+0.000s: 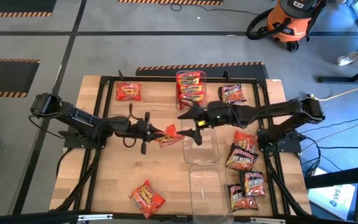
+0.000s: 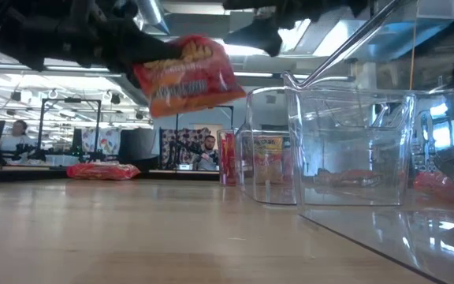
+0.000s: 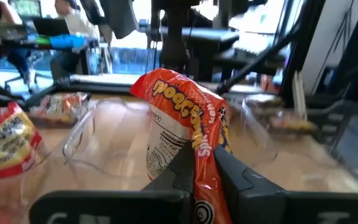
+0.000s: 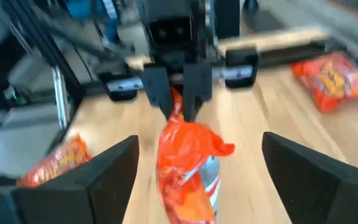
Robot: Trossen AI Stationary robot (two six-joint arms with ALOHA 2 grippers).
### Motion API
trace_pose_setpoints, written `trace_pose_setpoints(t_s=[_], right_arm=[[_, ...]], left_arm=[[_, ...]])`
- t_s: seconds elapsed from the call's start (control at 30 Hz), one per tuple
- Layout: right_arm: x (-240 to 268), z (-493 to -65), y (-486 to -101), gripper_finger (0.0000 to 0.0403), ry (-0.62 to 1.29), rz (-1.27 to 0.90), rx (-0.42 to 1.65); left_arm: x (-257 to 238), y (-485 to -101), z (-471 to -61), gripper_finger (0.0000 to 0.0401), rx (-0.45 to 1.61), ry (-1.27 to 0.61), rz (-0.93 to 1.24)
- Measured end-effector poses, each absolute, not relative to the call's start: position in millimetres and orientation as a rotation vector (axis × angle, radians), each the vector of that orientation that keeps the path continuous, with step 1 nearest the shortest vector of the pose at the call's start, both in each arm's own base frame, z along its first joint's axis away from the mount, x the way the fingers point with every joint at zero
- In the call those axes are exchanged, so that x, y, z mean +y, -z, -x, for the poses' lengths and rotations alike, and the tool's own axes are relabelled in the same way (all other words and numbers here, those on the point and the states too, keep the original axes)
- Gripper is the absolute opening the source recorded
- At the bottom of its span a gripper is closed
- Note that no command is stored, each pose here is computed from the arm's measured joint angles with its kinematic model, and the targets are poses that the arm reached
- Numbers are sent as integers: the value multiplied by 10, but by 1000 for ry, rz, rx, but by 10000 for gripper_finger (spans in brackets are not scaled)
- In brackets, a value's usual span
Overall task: Sort Maruchan noodles
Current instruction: Put the orange noodle pack into the middle transparent bin
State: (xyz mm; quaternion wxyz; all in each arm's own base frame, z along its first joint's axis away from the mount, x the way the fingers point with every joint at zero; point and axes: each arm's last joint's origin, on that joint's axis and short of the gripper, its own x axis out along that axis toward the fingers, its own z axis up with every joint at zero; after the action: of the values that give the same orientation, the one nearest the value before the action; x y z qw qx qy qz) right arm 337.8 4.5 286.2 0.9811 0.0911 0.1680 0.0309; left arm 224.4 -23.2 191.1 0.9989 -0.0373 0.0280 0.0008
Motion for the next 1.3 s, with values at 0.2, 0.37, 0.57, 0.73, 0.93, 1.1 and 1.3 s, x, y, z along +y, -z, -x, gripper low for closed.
trace_pose_setpoints(t_s=[0.2,0.37,0.57,0.73,0.93,1.1,1.3], right_arm=[[49,-3666,-3074,308,-57,-165,531],[53,-3930,-3083,305,-59,-149,694],[69,-4092,-2976,305,-93,-178,875],[73,-4145,-2819,304,-97,-187,956],[77,-4188,-2777,270,-120,-178,947],[79,-4186,-2765,179,-130,-173,954],[86,-4184,-2762,81,-162,-154,955]], left_arm=[[-277,-2017,-2407,18,149,-12,16],[-289,-2137,-2505,18,229,-16,-1],[-291,-2236,-2557,23,248,-35,13],[-292,-2250,-2561,19,241,-34,14],[-290,-2250,-2562,26,240,-37,8],[-289,-2252,-2563,24,237,-41,6],[-292,-2253,-2563,64,237,-30,9]])
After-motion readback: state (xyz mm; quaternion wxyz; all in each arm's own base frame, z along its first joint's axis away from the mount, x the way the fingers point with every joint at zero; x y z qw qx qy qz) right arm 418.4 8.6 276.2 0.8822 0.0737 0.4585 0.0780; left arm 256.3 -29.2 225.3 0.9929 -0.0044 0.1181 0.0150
